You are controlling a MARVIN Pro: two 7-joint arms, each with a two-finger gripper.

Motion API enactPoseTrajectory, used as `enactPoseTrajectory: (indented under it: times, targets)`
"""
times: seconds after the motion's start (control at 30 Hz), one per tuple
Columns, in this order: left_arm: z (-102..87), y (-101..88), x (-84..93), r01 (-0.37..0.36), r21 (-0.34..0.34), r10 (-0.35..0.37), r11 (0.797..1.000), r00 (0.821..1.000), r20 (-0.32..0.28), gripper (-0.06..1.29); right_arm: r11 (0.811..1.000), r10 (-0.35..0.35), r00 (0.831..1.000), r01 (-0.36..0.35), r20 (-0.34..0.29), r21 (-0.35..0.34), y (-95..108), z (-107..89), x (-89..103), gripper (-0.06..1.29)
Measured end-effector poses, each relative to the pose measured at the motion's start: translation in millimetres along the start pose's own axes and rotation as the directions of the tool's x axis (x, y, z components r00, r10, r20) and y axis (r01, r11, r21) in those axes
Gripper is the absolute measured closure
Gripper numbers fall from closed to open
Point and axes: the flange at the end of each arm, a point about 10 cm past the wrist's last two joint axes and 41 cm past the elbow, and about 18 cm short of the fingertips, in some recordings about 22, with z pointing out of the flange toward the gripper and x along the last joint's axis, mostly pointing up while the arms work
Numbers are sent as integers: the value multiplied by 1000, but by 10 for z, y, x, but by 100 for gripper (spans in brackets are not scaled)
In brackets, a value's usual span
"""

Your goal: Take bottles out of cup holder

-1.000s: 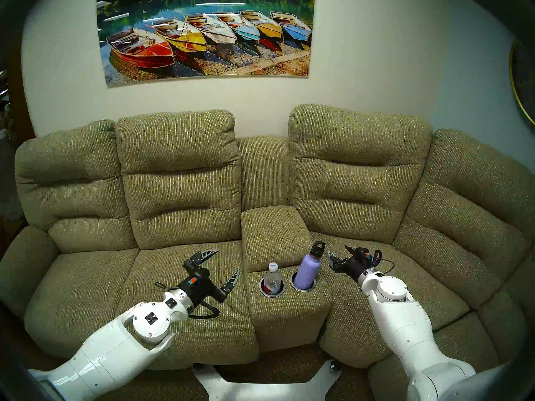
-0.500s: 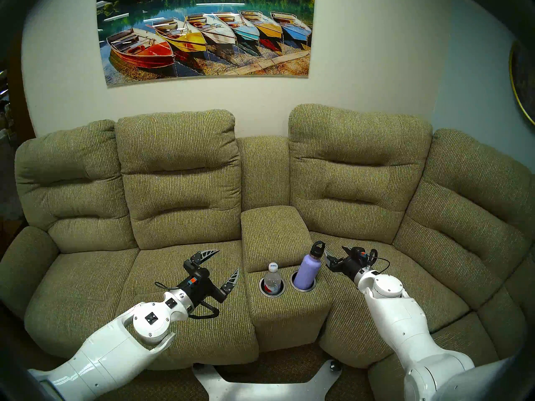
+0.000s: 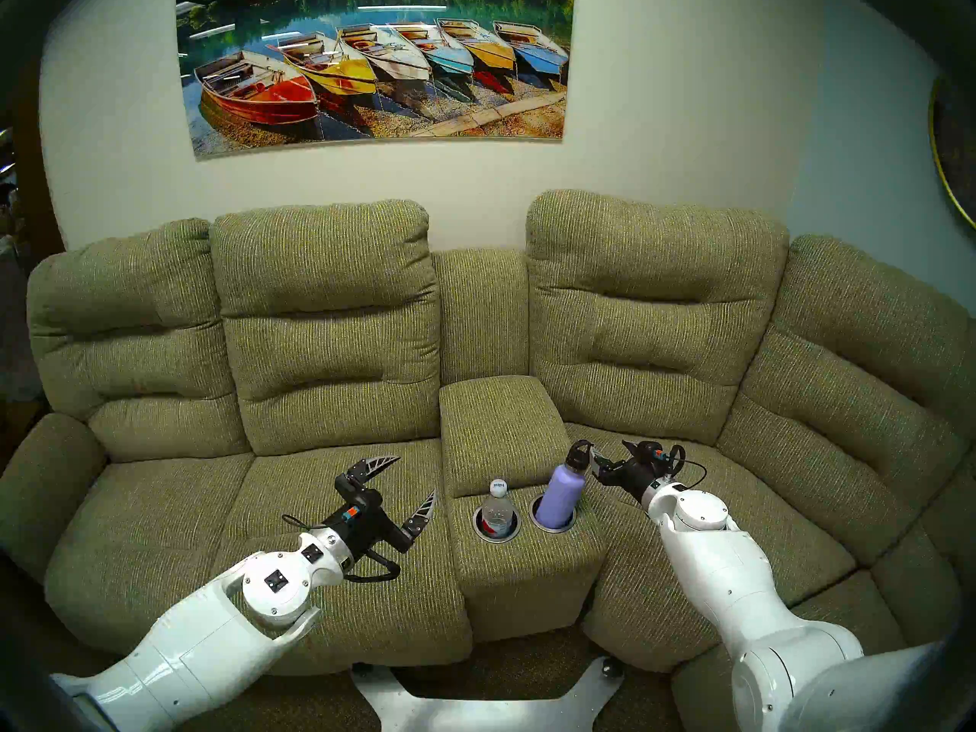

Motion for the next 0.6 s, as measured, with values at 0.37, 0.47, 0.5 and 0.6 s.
enactPoseTrajectory:
  times: [0.37,0.47,0.5,0.6]
  targets:
    - [-1,-1,0,0,0,0,1000,1000,0,-2,1000,-3,1000,3,-19,-2,5,21,61,0]
    - [-1,-1,-1,0,0,0,1000,1000,0,-2,1000,-9,1000,9,-26,4,-9,15,69,0]
    - [-1,-1,-1,0,0,0,1000,1000,0,-2,1000,-10,1000,11,-28,6,-15,10,65,0]
    - [-1,-1,-1,0,0,0,1000,1000,0,-2,1000,-11,1000,11,-28,11,-21,4,52,0]
